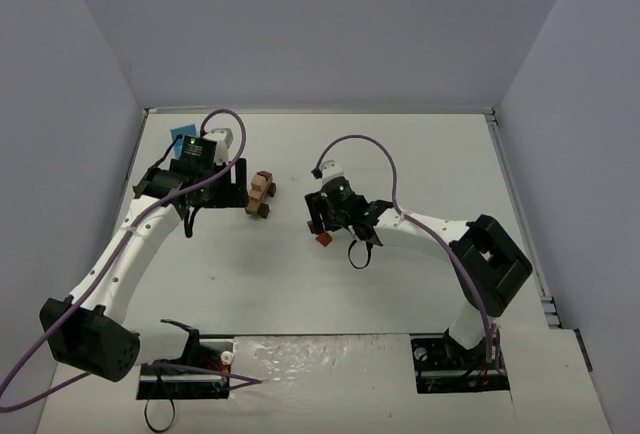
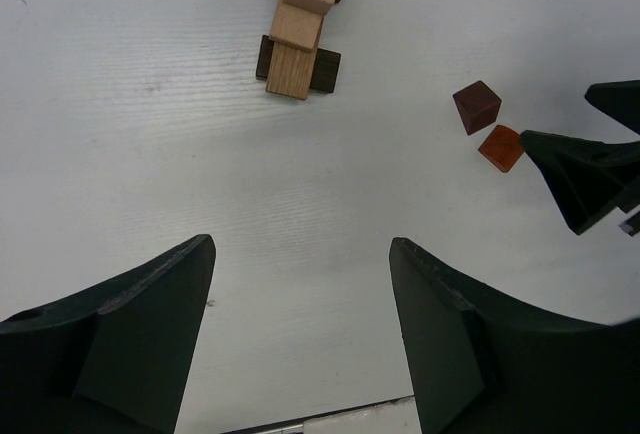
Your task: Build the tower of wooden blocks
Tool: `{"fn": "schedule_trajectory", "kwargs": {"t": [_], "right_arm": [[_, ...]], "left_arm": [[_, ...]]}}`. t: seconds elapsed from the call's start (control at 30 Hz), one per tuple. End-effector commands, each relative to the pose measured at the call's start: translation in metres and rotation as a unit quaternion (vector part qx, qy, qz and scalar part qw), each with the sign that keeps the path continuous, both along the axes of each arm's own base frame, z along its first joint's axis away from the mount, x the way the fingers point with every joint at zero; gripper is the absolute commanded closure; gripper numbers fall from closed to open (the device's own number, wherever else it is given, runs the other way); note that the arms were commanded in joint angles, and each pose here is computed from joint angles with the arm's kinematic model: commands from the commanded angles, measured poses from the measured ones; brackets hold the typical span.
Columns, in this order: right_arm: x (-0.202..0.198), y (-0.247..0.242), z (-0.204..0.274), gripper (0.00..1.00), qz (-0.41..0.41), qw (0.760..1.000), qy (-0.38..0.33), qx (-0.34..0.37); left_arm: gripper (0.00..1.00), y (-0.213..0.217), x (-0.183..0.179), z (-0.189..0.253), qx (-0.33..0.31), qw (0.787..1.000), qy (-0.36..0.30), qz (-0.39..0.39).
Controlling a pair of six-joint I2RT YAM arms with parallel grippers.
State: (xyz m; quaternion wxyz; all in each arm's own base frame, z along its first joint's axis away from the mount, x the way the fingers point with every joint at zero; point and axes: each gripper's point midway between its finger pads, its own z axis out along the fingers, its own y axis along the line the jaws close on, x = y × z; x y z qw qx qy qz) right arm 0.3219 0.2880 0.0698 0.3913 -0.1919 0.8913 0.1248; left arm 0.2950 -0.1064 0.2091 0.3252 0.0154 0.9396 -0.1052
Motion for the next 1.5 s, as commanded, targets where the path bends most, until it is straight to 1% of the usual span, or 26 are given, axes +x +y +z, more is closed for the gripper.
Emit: {"fn": "schedule_trajectory", "kwargs": {"t": [0.0, 0.13, 0.17, 0.7, 0.8, 0.83, 0.93, 0.97, 1.0, 1.07, 1.1, 1.13, 1.2, 1.27, 1.3, 1.37, 1.4, 1.47], "right_arm": [[0.023, 0.025, 0.023, 0.41, -0.02, 0.998, -0.042, 0.045], [0.022, 0.029, 0.014, 0.42, -0.021, 0.998, -0.039, 0.041], [0.021, 0.032, 0.004, 0.42, -0.019, 0.999, -0.032, 0.036], [0.02, 0.038, -0.023, 0.45, -0.025, 0.999, -0.029, 0.022], [0.02, 0.039, -0.028, 0.48, -0.026, 0.999, -0.027, 0.02], [0.02, 0.039, -0.029, 0.5, -0.025, 0.999, -0.028, 0.019], [0.019, 0.039, -0.028, 0.61, -0.023, 0.999, -0.03, 0.02], [0.018, 0.039, -0.026, 0.67, -0.019, 0.999, -0.033, 0.02], [0.019, 0.04, -0.019, 0.72, -0.013, 0.999, -0.039, 0.024], [0.018, 0.044, -0.007, 0.87, 0.007, 0.998, -0.048, 0.032], [0.016, 0.048, 0.002, 0.93, 0.026, 0.997, -0.054, 0.041], [0.013, 0.054, 0.016, 0.97, 0.048, 0.995, -0.062, 0.054], [0.007, 0.062, 0.042, 1.0, 0.097, 0.989, -0.079, 0.074], [0.003, 0.065, 0.078, 1.0, 0.138, 0.979, -0.098, 0.111], [0.002, 0.067, 0.08, 1.0, 0.153, 0.977, -0.093, 0.12], [-0.004, 0.065, 0.119, 1.0, 0.206, 0.958, -0.099, 0.175], [-0.014, 0.067, 0.136, 1.0, 0.239, 0.945, -0.099, 0.201], [-0.012, 0.055, 0.164, 1.0, 0.263, 0.93, -0.113, 0.229]], "left_arm": [[0.32, -0.008, -0.004, 0.012, -0.035, 0.999, -0.012, -0.004], [0.32, -0.009, -0.009, 0.01, -0.04, 0.999, -0.006, -0.007], [0.32, -0.01, -0.01, 0.009, -0.041, 0.999, -0.004, -0.009], [0.32, -0.017, -0.014, 0.004, -0.049, 0.998, 0.009, -0.035], [0.33, -0.017, -0.014, 0.004, -0.049, 0.998, 0.01, -0.04], [0.32, -0.018, -0.014, 0.004, -0.048, 0.998, 0.01, -0.043], [0.32, -0.019, -0.014, 0.004, -0.049, 0.998, 0.008, -0.049], [0.32, -0.02, -0.014, 0.004, -0.05, 0.997, 0.009, -0.052], [0.32, -0.02, -0.014, 0.004, -0.048, 0.997, 0.008, -0.057], [0.32, -0.022, -0.014, 0.007, -0.049, 0.996, 0.003, -0.069], [0.32, -0.023, -0.014, 0.008, -0.049, 0.996, 0.001, -0.076], [0.32, -0.024, -0.013, 0.009, -0.047, 0.995, -0.002, -0.084], [0.32, -0.027, -0.012, 0.015, -0.049, 0.993, -0.012, -0.104], [0.32, -0.033, -0.012, 0.026, -0.052, 0.989, -0.029, -0.138], [0.32, -0.033, -0.012, 0.026, -0.052, 0.989, -0.029, -0.138], [0.33, -0.04, -0.01, 0.043, -0.057, 0.981, -0.058, -0.178], [0.32, -0.043, -0.009, 0.052, -0.059, 0.977, -0.074, -0.192], [0.32, -0.052, -0.007, 0.072, -0.07, 0.966, -0.107, -0.224]]}}
